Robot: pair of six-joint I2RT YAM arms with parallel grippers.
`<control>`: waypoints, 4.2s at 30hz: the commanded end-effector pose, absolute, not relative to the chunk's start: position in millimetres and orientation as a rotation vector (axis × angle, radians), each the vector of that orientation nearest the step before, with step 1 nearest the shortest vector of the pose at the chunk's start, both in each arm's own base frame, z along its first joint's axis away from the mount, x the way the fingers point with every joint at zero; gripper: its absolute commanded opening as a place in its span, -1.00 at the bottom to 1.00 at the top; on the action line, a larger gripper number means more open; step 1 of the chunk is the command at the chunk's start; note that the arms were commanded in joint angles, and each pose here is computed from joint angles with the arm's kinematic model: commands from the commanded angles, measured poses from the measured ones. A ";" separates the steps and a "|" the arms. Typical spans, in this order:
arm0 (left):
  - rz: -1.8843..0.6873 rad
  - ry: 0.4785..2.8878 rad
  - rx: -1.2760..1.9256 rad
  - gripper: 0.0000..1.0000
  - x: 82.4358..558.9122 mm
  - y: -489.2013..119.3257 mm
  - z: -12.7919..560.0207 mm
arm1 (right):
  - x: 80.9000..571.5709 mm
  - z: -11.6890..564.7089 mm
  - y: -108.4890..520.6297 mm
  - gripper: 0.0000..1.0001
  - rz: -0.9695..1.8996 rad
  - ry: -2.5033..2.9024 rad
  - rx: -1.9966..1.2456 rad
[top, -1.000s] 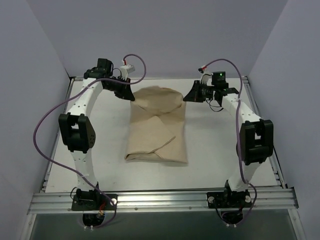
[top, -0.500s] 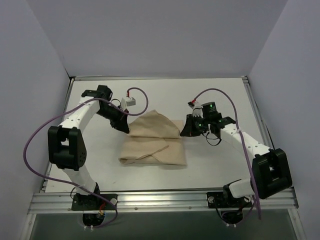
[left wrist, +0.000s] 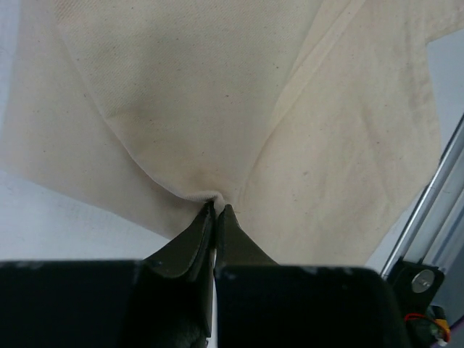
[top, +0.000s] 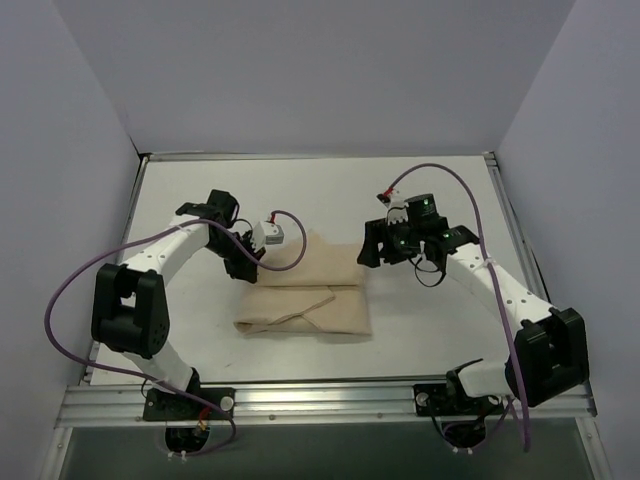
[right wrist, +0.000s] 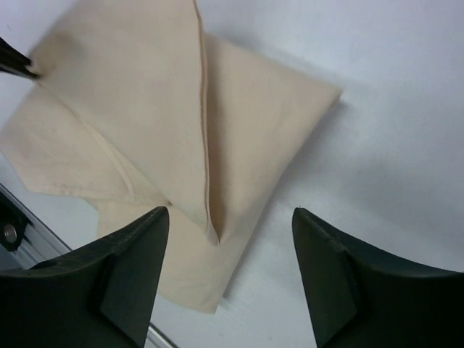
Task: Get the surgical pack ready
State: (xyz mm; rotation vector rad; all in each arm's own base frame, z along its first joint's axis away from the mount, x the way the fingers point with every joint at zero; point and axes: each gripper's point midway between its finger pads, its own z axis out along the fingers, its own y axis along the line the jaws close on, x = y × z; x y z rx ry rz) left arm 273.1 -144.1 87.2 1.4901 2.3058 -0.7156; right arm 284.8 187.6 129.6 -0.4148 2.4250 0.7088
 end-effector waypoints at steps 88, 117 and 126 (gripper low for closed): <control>-0.686 2.568 0.926 -0.29 269.9 -89.2 154.4 | 244.1 157.6 363.9 -1.00 1.198 2.066 -0.982; -0.471 2.479 0.864 -0.39 296.0 -107.2 104.7 | 139.6 49.8 339.8 -0.12 0.554 2.029 -1.187; -0.471 2.238 0.973 -0.28 274.6 -122.3 157.4 | 107.5 93.7 349.0 0.35 0.680 2.039 -0.902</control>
